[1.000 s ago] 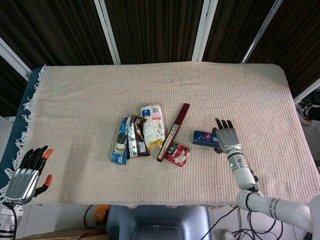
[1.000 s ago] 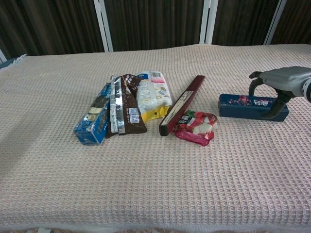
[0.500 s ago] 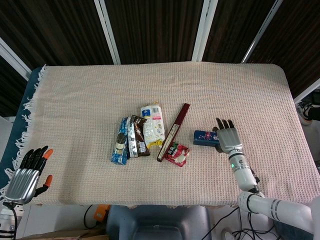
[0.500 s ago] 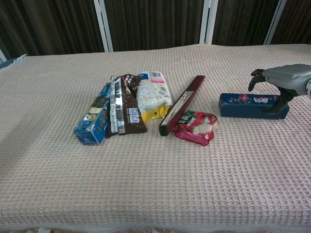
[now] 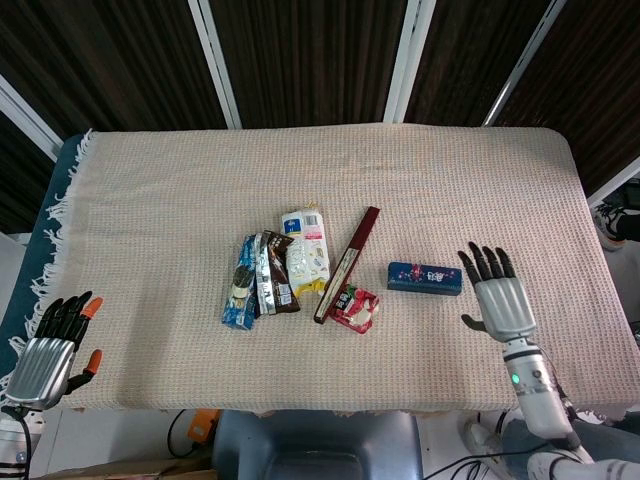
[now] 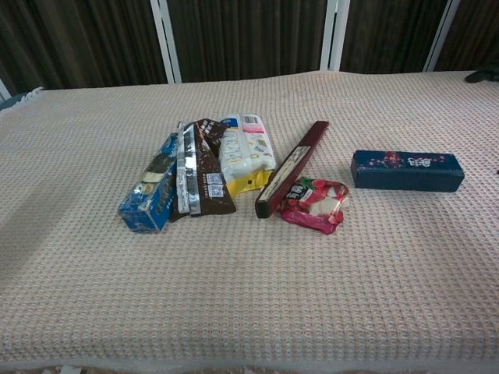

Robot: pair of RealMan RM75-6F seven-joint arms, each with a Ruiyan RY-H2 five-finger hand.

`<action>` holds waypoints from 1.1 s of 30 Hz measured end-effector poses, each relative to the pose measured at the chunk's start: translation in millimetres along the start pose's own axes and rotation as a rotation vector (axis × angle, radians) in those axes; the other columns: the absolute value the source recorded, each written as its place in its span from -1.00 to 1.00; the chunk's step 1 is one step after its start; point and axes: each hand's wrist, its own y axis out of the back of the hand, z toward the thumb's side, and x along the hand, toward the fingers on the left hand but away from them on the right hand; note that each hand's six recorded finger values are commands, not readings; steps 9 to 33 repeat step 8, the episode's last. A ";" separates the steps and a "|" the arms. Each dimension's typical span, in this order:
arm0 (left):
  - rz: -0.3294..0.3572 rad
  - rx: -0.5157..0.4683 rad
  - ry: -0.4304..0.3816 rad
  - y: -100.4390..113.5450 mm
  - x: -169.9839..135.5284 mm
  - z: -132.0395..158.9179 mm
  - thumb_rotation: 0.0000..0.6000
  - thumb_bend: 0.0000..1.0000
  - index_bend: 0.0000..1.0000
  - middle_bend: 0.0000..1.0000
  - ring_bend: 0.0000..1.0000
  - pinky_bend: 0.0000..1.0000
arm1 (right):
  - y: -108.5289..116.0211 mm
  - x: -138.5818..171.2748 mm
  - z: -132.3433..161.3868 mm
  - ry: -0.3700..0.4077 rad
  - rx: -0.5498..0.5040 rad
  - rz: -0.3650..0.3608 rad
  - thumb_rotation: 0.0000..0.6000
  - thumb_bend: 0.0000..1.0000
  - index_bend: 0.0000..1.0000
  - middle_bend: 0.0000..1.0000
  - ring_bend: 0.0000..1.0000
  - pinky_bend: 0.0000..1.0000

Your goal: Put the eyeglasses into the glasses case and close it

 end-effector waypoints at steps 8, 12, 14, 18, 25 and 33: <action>0.000 0.014 -0.010 -1.9 -1.4 4.1 1.00 -0.14 -1.00 -1.00 -1.00 -0.93 | 7.3 80.2 -53.9 -0.114 -0.099 -0.107 1.00 -0.46 -0.92 -1.00 -1.00 -1.00; 0.000 0.014 -0.010 -1.9 -1.4 4.1 1.00 -0.14 -1.00 -1.00 -1.00 -0.93 | 7.3 80.2 -53.9 -0.114 -0.099 -0.107 1.00 -0.46 -0.92 -1.00 -1.00 -1.00; 0.000 0.014 -0.010 -1.9 -1.4 4.1 1.00 -0.14 -1.00 -1.00 -1.00 -0.93 | 7.3 80.2 -53.9 -0.114 -0.099 -0.107 1.00 -0.46 -0.92 -1.00 -1.00 -1.00; 0.000 0.014 -0.010 -1.9 -1.4 4.1 1.00 -0.14 -1.00 -1.00 -1.00 -0.93 | 7.3 80.2 -53.9 -0.114 -0.099 -0.107 1.00 -0.46 -0.92 -1.00 -1.00 -1.00; 0.000 0.014 -0.010 -1.9 -1.4 4.1 1.00 -0.14 -1.00 -1.00 -1.00 -0.93 | 7.3 80.2 -53.9 -0.114 -0.099 -0.107 1.00 -0.46 -0.92 -1.00 -1.00 -1.00; 0.000 0.014 -0.010 -1.9 -1.4 4.1 1.00 -0.14 -1.00 -1.00 -1.00 -0.93 | 7.3 80.2 -53.9 -0.114 -0.099 -0.107 1.00 -0.46 -0.92 -1.00 -1.00 -1.00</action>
